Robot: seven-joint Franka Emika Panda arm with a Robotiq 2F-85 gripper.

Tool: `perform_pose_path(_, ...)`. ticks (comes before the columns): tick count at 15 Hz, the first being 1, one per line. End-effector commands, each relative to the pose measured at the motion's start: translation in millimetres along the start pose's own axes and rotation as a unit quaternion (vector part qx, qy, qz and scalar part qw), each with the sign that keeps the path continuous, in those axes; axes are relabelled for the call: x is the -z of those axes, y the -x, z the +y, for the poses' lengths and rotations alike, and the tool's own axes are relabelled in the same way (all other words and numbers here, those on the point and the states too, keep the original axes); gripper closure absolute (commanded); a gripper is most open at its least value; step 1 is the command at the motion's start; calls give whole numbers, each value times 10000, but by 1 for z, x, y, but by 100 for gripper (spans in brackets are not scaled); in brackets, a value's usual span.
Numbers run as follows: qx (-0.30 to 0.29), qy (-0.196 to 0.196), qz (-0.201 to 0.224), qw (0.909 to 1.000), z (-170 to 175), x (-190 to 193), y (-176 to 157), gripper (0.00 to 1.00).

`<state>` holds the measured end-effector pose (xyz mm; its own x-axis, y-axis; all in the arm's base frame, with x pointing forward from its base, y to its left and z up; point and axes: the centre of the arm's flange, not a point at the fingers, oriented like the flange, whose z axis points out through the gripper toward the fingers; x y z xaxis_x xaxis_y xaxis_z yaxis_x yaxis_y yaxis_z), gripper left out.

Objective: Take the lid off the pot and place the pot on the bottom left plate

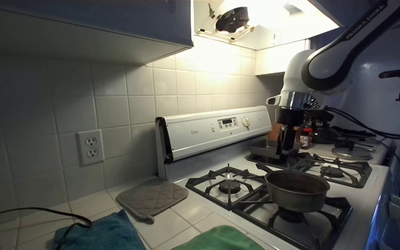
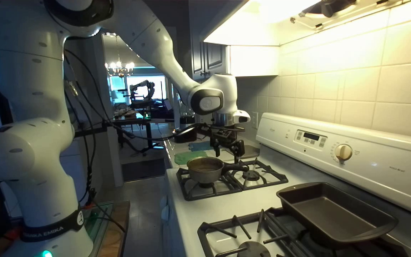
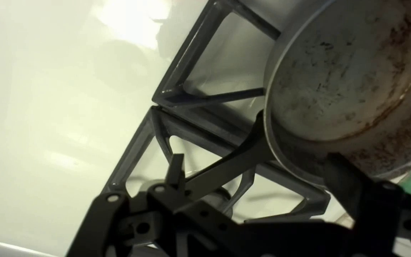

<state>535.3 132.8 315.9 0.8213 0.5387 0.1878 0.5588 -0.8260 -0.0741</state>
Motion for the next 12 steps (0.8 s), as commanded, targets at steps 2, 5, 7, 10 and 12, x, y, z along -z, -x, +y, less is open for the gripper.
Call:
perform_pose_path(2, -1176, 55, 40, 9930, 3, 41, 9, 0)
perform_pose_path(5, -1834, 69, -7, 9830, 8, 60, 17, 0)
perform_pose_path(7, -2139, 60, 90, 9768, 10, 74, 23, 0)
perform_pose_path(10, -2440, 122, 205, 9695, 11, 87, 27, 0)
perform_pose_path(12, -2563, 177, 245, 9661, 9, 91, 29, 0)
